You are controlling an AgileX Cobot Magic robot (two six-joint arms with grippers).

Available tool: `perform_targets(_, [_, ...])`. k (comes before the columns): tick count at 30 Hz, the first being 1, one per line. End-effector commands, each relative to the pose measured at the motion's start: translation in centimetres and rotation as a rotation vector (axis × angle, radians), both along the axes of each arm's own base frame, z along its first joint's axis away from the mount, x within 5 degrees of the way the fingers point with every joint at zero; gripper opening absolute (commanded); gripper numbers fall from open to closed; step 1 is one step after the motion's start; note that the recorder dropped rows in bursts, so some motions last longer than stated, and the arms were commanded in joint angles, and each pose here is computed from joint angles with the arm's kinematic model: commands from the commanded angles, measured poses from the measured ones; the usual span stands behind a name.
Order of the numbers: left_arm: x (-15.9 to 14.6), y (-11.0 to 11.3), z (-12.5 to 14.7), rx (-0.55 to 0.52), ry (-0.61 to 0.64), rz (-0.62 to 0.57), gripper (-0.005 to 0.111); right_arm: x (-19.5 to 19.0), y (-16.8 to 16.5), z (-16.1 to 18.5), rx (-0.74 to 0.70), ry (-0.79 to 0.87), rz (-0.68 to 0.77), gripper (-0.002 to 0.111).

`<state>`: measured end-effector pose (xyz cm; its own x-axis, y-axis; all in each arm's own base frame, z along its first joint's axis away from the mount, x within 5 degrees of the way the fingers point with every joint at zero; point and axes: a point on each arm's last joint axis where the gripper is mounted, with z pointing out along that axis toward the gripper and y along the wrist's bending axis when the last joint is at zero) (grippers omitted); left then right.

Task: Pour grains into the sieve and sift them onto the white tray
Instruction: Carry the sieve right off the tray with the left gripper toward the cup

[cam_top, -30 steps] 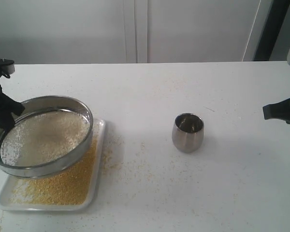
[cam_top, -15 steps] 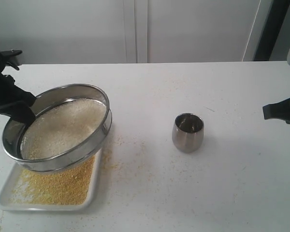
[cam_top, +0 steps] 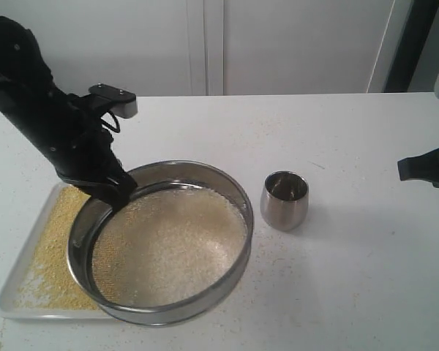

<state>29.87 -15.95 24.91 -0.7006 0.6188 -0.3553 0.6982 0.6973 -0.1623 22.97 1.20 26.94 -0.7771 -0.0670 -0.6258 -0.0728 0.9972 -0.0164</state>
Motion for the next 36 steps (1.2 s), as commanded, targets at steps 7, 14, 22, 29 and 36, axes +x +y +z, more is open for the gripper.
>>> perform_targets(7, [-0.4,-5.1,-3.4,-0.031,0.04,0.004,0.0,0.0,-0.1,0.3,-0.001,-0.018,-0.002,0.0])
perform_targets(14, [-0.4,-6.8,-5.8,-0.026,0.071,0.005,0.0,0.0,-0.1,0.3,-0.001,-0.018,-0.002,0.0])
perform_targets(22, [1.1,-8.0,-6.5,-0.031,0.072,0.006,0.0,0.0,-0.1,0.3,-0.001,-0.018,-0.002,0.0])
perform_targets(29, [2.0,-8.5,-8.1,-0.016,0.09,0.006,0.0,0.0,-0.1,0.3,-0.001,-0.018,-0.002,0.0])
perform_targets(36, [2.5,-8.7,-8.5,-0.028,0.052,0.024,0.0,0.0,-0.1,0.3,-0.001,-0.018,-0.002,0.0])
